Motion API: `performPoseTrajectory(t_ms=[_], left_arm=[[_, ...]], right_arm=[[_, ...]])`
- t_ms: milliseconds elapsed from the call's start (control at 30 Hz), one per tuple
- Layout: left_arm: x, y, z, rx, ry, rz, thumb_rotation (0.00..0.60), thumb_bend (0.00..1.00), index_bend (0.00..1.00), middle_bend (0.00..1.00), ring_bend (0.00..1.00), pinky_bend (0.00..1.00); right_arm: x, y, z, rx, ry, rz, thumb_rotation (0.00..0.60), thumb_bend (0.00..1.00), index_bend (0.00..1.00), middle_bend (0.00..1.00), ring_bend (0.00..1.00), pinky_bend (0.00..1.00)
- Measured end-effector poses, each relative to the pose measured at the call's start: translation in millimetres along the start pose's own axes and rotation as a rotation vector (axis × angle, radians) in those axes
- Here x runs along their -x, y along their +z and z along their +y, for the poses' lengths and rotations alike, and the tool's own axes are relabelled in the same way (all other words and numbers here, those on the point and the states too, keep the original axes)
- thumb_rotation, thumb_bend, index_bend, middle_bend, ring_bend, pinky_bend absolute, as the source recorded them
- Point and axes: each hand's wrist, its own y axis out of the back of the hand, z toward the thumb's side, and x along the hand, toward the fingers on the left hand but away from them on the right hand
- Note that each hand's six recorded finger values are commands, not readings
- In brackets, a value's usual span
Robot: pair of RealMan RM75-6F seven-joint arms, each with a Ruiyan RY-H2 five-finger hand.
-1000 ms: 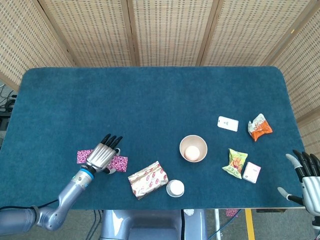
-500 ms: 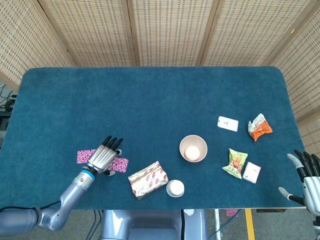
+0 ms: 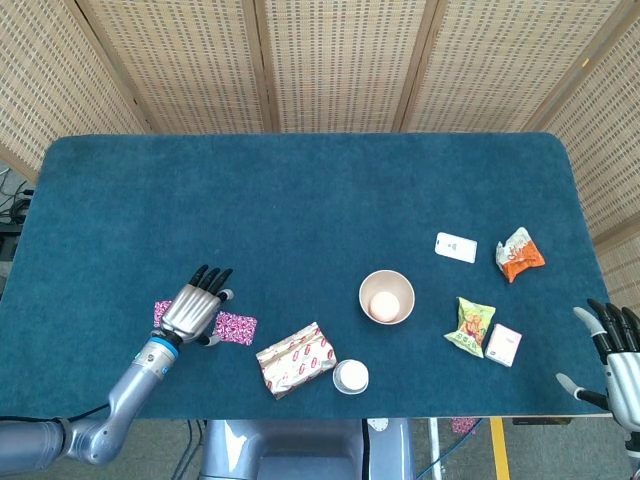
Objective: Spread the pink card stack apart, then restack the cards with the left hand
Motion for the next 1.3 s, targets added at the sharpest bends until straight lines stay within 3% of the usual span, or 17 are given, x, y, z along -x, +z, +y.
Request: performPoseTrajectory(t_ms=[233,533,700,1300], left_arm=[[10,-37,-12,0.012,-0.045,0.101,0.497,0.22,0.25,0.0,0.0,0.0],[13,-57,-27,0.031,-0.084,0.165,0.499,0.22,0.29,0.0,0.0,0.0],[10,-60,-34,0.04,-0.098,0.182,0.513,0.26,0.32,0.0,0.0,0.0],[2,-61,-36,0.06,-0.101,0.195,0.514,0.23,0.34,0.0,0.0,0.0]], right_arm=[[2,2,-1,-0.001,0.004,0.01,0.6,0.13,0.13,0.09,0.0,0.0],[2,4,-2,-0.001,0.005,0.015,0.6,0.13,0.13,0.09,0.0,0.0],[2,4,-2,-0.001,0.005,0.014,0.6,0.13,0.13,0.09,0.0,0.0],[1,2,0,-0.006,0.0,0.008,0.6,0.12,0.13,0.09,0.0,0.0]])
